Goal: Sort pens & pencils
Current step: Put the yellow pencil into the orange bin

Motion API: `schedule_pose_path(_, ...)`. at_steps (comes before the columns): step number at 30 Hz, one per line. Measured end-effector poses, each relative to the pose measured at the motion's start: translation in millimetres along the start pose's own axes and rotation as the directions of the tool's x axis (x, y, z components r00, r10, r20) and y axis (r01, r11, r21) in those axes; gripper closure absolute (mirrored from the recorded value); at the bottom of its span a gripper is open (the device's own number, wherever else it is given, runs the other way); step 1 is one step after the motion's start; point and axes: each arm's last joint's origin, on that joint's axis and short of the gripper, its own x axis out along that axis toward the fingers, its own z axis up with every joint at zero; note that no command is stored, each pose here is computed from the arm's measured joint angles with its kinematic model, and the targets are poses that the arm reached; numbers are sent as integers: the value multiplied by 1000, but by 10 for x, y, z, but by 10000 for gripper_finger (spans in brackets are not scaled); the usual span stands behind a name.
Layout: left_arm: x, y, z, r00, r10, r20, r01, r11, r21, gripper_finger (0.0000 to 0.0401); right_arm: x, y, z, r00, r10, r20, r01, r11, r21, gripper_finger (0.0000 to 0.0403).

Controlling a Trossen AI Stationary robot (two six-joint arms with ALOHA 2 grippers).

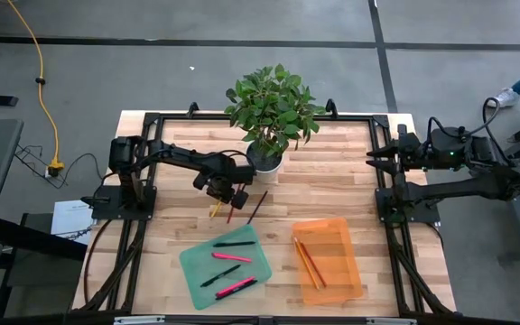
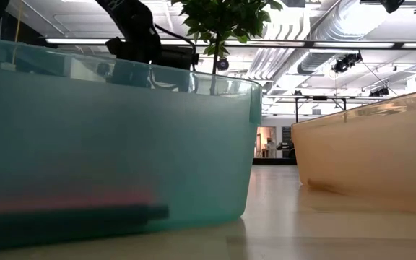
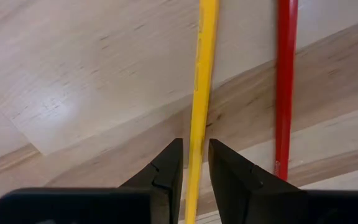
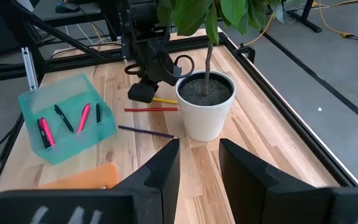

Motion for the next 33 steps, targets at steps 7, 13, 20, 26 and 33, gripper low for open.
schedule_pose_path(7, 0, -4, 4, 1000, -2, 7, 2, 1000, 7, 336, 0, -3, 0, 1000, -9, 1, 9, 1000, -2, 299)
schedule_pose_path(13, 1, -14, 12, 1000, -12, 16, 12, 1000, 26, 336, 0, -4, 1, 1000, -13, 2, 13, 1000, -3, 299)
schedule_pose_path(20, 1, -11, 10, 1000, -9, 15, 8, 999, 43, 336, 0, -4, 1, 1000, -13, 2, 13, 1000, -2, 299)
schedule_pose_path(26, 1, -11, 10, 1000, -9, 15, 8, 999, 51, 337, 0, -4, 1, 1000, -12, 2, 12, 1000, 0, 299)
schedule_pose_path(33, 1, -19, 12, 1000, -20, 12, 19, 997, 69, 336, 0, -4, 1, 1000, -12, 2, 12, 1000, 0, 299)
